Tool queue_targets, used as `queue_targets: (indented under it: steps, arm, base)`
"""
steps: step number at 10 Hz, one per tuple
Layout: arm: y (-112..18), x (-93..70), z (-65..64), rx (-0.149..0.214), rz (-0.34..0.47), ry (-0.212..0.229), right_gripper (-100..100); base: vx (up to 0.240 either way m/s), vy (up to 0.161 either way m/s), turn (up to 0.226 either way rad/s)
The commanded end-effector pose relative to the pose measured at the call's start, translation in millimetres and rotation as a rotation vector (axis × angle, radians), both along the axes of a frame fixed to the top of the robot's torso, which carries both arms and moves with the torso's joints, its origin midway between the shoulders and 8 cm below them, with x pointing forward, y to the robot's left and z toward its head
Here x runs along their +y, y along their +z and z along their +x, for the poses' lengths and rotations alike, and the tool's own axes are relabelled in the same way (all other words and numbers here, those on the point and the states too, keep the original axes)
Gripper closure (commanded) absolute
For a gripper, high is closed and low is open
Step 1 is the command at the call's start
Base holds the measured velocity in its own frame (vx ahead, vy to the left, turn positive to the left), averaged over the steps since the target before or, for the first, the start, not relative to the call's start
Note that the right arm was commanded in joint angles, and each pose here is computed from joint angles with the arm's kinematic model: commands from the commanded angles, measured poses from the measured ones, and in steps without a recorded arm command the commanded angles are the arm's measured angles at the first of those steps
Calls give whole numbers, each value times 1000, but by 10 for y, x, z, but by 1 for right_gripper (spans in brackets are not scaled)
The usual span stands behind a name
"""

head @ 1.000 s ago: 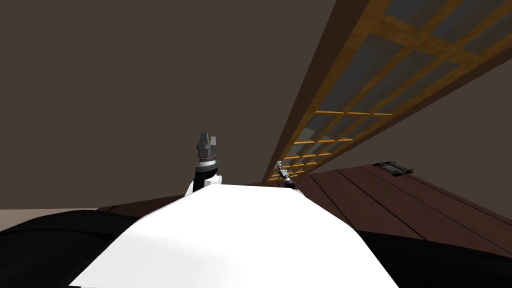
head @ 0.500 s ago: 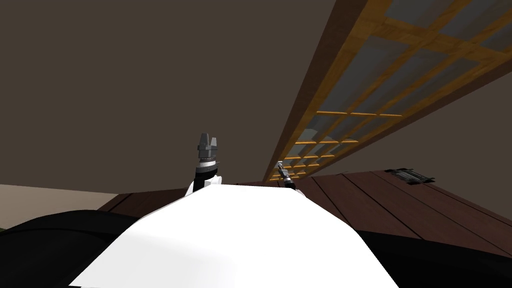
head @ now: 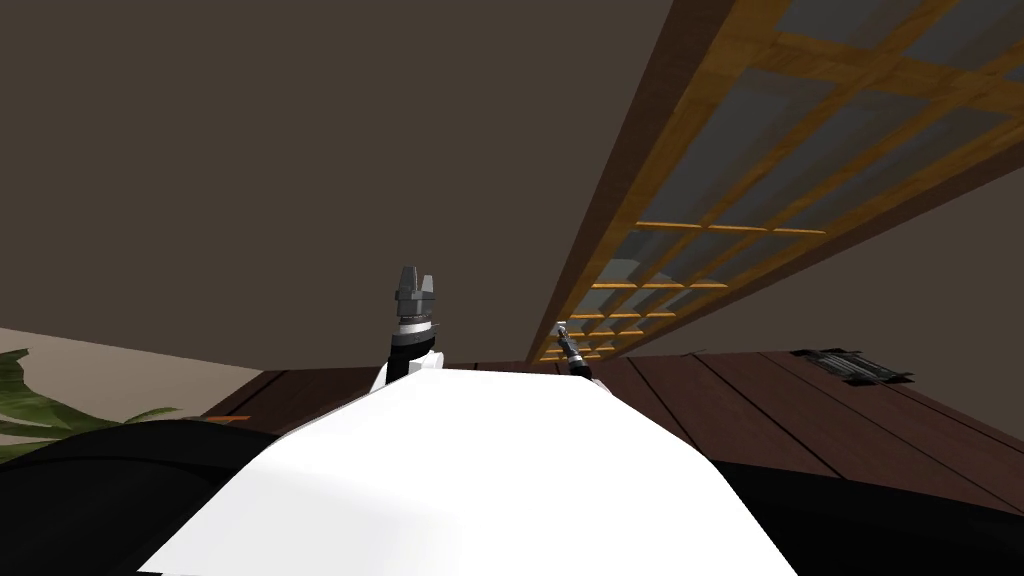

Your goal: Pull the door open

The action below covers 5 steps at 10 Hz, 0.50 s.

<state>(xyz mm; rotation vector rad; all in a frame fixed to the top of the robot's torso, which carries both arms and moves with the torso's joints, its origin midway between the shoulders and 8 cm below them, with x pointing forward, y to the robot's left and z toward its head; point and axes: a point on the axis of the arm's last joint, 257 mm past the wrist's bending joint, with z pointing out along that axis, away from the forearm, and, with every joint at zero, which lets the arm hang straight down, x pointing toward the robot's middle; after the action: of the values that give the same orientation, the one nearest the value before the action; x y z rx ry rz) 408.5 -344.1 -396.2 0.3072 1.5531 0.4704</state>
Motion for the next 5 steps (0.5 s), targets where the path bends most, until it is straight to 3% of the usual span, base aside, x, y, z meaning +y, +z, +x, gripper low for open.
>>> queue_targets:
  steps: [1,2,3,5]
  arm:
    - [-14,84,-2,2,39,10,100]
    - [-9,72,2,4,74,5,100]
    - [-28,8,-79,3,6,5,-100]
    - [-35,-36,-167,-4,-58,11,-100]
  base:
    - [-40,-13,20]
    - [-33,3,69]
    - [-30,12,-34]
    - [-24,30,-72]
